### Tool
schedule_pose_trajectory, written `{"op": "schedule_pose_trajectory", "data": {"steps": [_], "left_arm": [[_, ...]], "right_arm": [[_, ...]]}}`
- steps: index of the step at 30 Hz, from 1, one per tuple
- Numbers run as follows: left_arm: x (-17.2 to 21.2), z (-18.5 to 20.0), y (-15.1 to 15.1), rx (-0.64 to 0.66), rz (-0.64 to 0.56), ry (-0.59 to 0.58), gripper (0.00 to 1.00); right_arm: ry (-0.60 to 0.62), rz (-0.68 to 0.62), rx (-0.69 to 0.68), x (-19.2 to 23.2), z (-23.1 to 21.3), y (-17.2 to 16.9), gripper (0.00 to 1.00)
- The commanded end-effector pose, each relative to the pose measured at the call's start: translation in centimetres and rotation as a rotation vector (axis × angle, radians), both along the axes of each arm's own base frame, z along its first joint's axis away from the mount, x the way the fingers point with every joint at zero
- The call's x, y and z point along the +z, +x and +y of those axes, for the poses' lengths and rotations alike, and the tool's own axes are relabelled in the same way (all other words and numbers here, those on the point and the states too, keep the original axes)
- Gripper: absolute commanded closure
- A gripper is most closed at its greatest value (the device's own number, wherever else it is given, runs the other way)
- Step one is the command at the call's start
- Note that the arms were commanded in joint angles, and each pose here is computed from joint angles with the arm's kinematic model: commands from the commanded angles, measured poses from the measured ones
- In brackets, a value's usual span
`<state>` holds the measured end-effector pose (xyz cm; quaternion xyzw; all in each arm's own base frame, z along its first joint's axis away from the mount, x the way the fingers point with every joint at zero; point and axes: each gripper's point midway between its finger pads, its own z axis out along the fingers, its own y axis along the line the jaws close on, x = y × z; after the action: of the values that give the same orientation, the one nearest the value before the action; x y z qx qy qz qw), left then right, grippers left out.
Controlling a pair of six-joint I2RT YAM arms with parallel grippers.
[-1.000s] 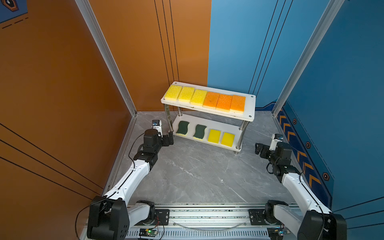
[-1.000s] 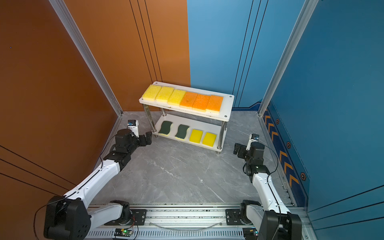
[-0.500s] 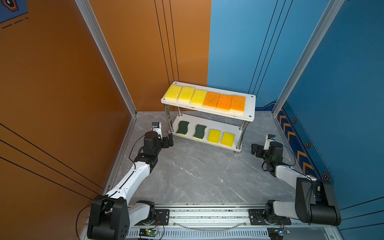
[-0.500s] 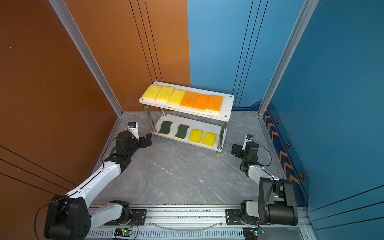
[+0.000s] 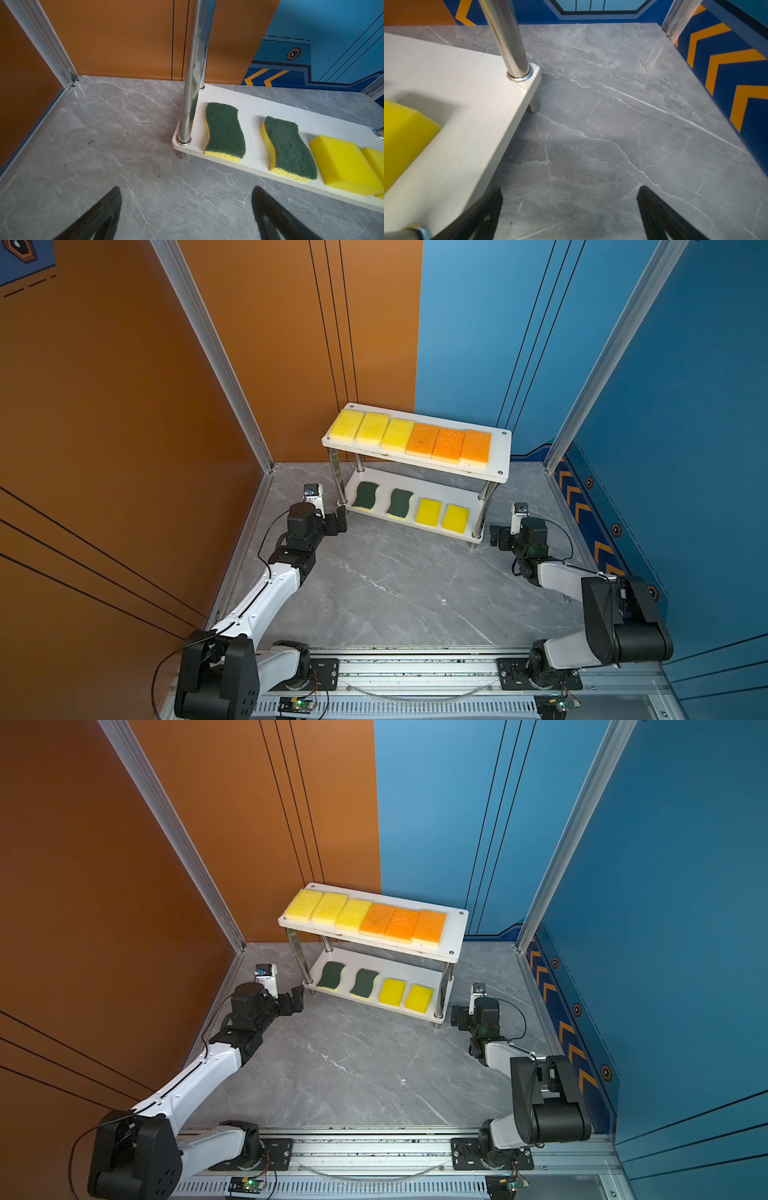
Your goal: Place and organize the cleaning sponges onto the shelf
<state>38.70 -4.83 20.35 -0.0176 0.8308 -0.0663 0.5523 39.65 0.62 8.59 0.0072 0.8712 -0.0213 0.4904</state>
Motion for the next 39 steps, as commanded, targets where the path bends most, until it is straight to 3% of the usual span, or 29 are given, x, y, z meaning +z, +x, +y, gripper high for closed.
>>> {"op": "schedule_pose_trajectory", "data": {"steps": [1, 8, 16, 18, 28, 39], "left_arm": [[0.6, 0.2, 0.5, 0.007, -0.018, -0.013, 0.02], [0.5, 0.0, 0.8, 0.000, -0.012, -0.023, 0.02], [0.6, -0.1, 0.7, 0.000, -0.016, -0.032, 0.02], [0.5, -0.1, 0.7, 0.003, -0.017, -0.031, 0.02], [1.1, 0.7, 0.5, 0.023, -0.038, 0.017, 0.02], [-1.0, 1.4, 1.7, 0.007, 0.002, 0.077, 0.02]], "right_arm": [[-0.062, -0.032, 0.014, 1.0, 0.4, 1.4, 0.00], [-0.067, -0.053, -0.007, 0.9, 0.3, 1.5, 0.00], [0.001, -0.265, -0.052, 1.1, -1.1, -0.7, 0.00], [-0.009, -0.216, -0.046, 0.8, -1.0, -0.7, 0.00], [0.027, -0.211, -0.067, 0.7, -1.7, -0.3, 0.00], [0.033, -0.209, -0.066, 0.6, -1.8, -0.2, 0.00]]}}
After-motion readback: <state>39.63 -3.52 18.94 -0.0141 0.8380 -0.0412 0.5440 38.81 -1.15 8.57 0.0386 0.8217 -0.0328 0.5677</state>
